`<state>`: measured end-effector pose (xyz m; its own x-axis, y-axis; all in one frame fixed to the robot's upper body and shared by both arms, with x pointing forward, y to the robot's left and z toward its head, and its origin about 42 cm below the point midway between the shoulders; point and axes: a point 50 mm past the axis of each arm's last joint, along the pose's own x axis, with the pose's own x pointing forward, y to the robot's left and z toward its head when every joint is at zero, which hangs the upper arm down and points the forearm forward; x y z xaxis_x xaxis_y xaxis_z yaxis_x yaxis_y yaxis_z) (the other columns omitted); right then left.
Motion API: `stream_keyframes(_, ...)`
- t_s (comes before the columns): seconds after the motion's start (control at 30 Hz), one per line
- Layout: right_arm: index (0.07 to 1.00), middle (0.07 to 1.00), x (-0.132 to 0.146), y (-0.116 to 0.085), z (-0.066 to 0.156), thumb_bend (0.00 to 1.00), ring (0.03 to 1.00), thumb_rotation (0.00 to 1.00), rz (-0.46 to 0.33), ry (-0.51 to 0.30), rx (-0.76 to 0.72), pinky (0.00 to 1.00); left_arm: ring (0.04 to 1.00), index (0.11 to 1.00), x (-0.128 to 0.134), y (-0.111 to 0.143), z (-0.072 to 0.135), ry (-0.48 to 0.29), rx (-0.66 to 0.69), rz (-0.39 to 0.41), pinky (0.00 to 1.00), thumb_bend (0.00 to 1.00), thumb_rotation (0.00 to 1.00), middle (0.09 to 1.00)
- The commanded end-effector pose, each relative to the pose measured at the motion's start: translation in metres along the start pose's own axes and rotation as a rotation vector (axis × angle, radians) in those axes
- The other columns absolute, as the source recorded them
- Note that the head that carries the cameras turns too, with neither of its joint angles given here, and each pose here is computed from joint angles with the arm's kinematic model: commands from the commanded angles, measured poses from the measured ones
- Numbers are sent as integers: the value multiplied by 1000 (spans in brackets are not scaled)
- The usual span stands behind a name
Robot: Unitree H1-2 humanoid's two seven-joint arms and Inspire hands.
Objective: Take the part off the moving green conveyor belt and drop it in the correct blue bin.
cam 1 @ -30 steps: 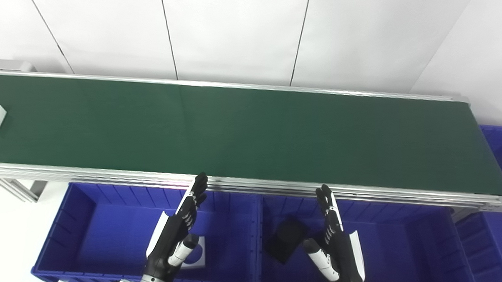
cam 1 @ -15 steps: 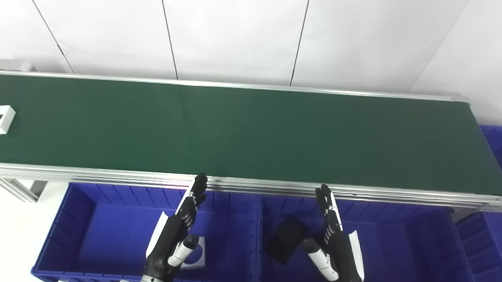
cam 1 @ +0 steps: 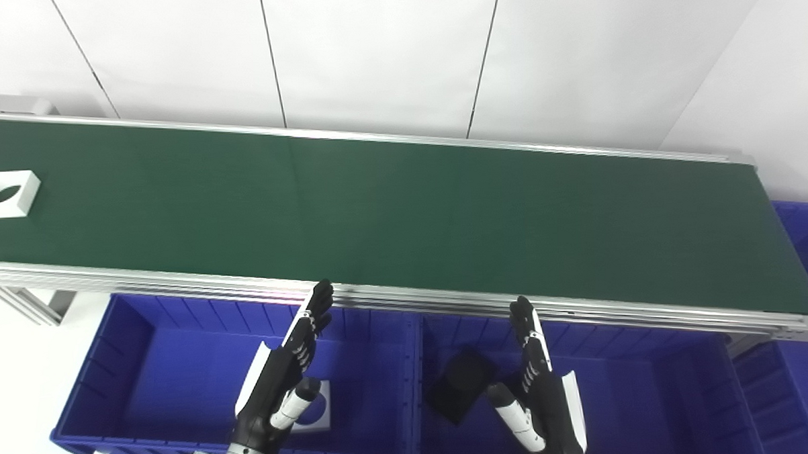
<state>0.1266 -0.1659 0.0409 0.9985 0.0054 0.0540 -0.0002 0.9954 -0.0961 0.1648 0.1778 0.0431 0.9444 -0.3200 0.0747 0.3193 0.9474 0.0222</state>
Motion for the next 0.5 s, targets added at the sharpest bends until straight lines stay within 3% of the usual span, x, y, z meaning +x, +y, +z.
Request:
stream_keyframes(0.0, 1000, 972, 4, 1, 7, 801, 978, 802, 2, -67, 21, 1000, 1000, 1000, 6, 2, 8, -67, 11, 0, 1000, 900, 916, 1000)
stream_keyframes(0.47, 1000, 980, 4, 3, 8, 805, 996, 793, 1, -58, 48, 1000, 1000, 998, 5, 1, 7, -63, 8, 1, 1000, 901, 914, 1000)
